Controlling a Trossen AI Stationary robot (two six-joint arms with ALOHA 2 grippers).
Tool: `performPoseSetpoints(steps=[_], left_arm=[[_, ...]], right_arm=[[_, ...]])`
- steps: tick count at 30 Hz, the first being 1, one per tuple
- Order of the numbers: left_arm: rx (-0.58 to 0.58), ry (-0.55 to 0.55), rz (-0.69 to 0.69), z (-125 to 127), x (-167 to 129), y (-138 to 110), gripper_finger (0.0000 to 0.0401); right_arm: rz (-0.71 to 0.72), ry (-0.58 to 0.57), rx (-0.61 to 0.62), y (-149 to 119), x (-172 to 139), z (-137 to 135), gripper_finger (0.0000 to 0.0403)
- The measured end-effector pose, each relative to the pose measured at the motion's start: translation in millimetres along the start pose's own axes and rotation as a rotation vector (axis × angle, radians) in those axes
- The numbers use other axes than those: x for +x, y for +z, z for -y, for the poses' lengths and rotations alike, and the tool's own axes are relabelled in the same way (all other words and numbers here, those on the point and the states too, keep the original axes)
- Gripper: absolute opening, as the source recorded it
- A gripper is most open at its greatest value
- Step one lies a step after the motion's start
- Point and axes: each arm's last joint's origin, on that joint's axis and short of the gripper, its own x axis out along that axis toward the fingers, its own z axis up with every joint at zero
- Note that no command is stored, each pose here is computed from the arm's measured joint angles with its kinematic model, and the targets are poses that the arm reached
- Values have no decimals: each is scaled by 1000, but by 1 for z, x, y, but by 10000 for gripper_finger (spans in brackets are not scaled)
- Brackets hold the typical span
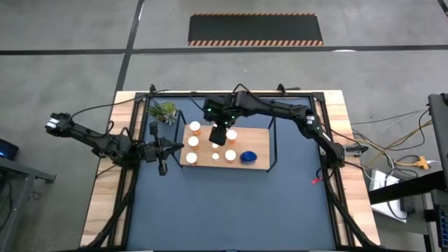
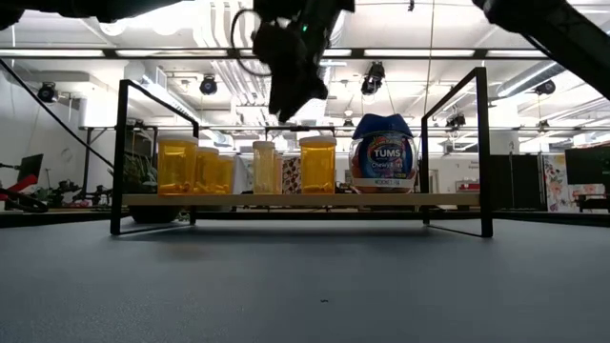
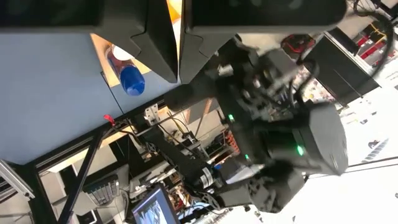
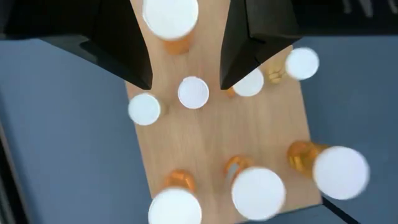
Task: Pick and place medicine bottles onto shelf by color
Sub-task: Put the pink pill bottle on to the shelf aligned with the small pill bottles
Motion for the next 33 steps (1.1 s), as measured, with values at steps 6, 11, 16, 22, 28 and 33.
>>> performPoseSetpoints(steps=[6, 11, 16, 22, 28, 33], left_arm=[[-1, -1, -1, 0, 0, 0, 0], [-1, -1, -2, 0, 0, 0, 0], [-1, 1, -3, 0, 0, 0, 0], [-1, 3, -5, 0, 0, 0, 0], [-1, 3, -5, 0, 0, -1, 0], [-1, 0, -4, 0, 0, -1, 0]], right_arm=[[53, 3, -41, -1, -29, -1, 154], [74, 3, -64, -2, -40, -2, 110], [54, 1, -82, -5, -42, -3, 57], [-8, -1, -90, -12, -47, -3, 12], [-28, -1, -87, -15, -37, -4, 9], [-47, 0, -100, -19, -13, -3, 9]])
